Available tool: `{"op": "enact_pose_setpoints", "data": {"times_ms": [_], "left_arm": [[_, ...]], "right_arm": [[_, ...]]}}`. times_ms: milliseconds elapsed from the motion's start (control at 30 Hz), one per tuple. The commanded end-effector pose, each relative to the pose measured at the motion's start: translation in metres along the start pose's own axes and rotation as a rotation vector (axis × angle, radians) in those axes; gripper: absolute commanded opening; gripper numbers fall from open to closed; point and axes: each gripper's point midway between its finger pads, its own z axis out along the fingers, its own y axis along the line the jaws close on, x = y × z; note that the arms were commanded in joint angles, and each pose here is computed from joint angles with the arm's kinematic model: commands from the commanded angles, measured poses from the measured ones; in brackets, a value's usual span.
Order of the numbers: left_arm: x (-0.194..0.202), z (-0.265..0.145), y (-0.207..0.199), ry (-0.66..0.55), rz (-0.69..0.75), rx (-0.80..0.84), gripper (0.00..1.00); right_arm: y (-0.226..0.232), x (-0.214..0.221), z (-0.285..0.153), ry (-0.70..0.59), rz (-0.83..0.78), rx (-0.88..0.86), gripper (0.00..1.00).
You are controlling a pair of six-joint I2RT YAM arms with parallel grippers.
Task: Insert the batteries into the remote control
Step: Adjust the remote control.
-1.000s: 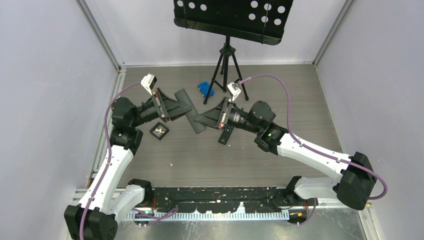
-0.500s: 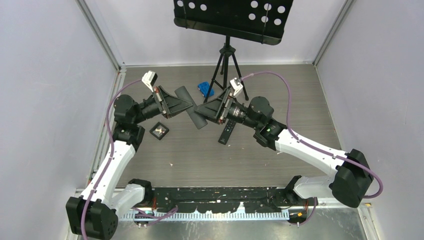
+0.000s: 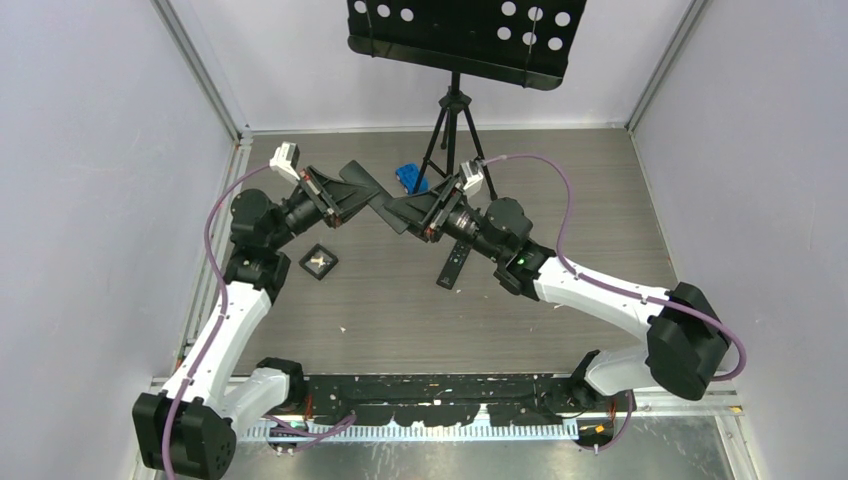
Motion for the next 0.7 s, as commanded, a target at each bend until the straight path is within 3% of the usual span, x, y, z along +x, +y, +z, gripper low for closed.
{"op": "enact_pose_setpoints", "data": {"times_ms": [0, 100, 433, 667], "left_arm": [[-0.007, 0.004, 0.004, -0.030, -0.015, -0.006, 0.00], [-0.006, 0.005, 0.004, -0.021, -0.031, 0.008, 0.00], [-0.016, 0.007, -0.019, -0.057, -0.131, 0.092, 0.00], [-0.024, 0.012, -0.024, -0.070, -0.120, 0.103, 0.00]], "right_arm": [[0.016, -0.011, 0.005, -0.064, 0.021, -0.046, 0.47], [0.007, -0.012, 0.008, -0.068, 0.024, -0.018, 0.44], [-0.033, 0.000, 0.000, -0.035, -0.011, 0.047, 0.20], [-0.042, 0.007, -0.012, -0.013, -0.028, 0.039, 0.16]]}}
